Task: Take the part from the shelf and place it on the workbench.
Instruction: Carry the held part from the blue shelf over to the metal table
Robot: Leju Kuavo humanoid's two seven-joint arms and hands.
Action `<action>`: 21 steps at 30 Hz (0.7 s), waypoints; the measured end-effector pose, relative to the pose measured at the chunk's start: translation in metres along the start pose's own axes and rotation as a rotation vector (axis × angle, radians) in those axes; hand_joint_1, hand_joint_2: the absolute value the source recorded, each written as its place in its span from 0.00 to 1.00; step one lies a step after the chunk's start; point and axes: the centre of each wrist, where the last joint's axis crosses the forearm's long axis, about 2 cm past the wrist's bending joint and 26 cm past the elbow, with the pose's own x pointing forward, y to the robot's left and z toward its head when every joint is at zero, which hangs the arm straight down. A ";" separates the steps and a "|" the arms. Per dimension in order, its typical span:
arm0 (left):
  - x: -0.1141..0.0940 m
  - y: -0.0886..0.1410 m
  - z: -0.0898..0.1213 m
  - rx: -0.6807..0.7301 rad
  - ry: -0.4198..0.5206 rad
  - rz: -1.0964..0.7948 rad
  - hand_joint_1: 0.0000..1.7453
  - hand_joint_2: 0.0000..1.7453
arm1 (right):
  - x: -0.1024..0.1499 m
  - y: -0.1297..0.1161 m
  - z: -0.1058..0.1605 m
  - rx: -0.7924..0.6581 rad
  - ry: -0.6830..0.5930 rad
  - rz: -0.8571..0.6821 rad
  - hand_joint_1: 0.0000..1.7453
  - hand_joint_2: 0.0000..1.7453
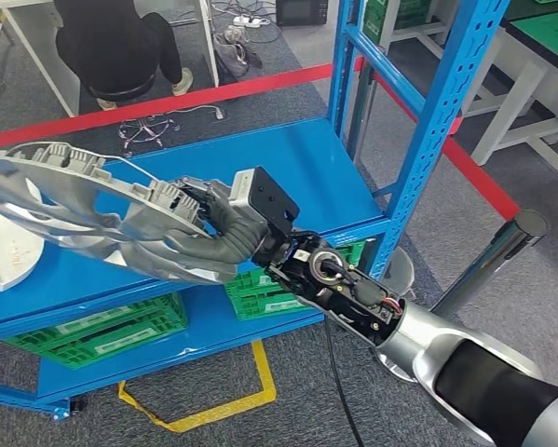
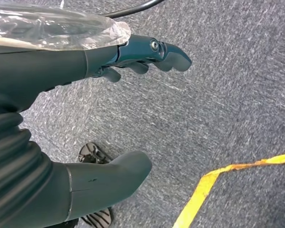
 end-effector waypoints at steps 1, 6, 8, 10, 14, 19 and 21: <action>0.000 0.000 0.000 0.003 0.000 0.000 0.00 1.00 | -0.001 0.001 0.001 0.003 -0.002 -0.004 1.00 1.00; 0.000 0.000 0.000 0.006 0.002 0.003 0.00 1.00 | -0.008 0.003 0.008 0.020 -0.002 -0.040 1.00 1.00; 0.000 0.000 0.000 0.006 0.001 0.002 0.00 1.00 | -0.010 0.005 0.010 0.019 0.004 -0.044 1.00 1.00; 0.000 0.000 0.000 0.005 0.002 0.000 0.00 1.00 | -0.012 0.005 0.011 0.017 0.011 -0.046 1.00 1.00; 0.001 0.000 0.000 0.005 0.005 -0.001 0.00 1.00 | -0.014 0.006 0.012 0.013 0.017 -0.047 1.00 1.00; 0.001 -0.001 0.000 0.000 0.009 -0.006 0.00 1.00 | -0.016 0.004 0.014 0.001 0.017 -0.052 1.00 1.00; 0.002 -0.002 0.000 -0.006 0.007 -0.012 0.00 1.00 | -0.018 0.004 0.015 -0.004 0.009 -0.059 1.00 1.00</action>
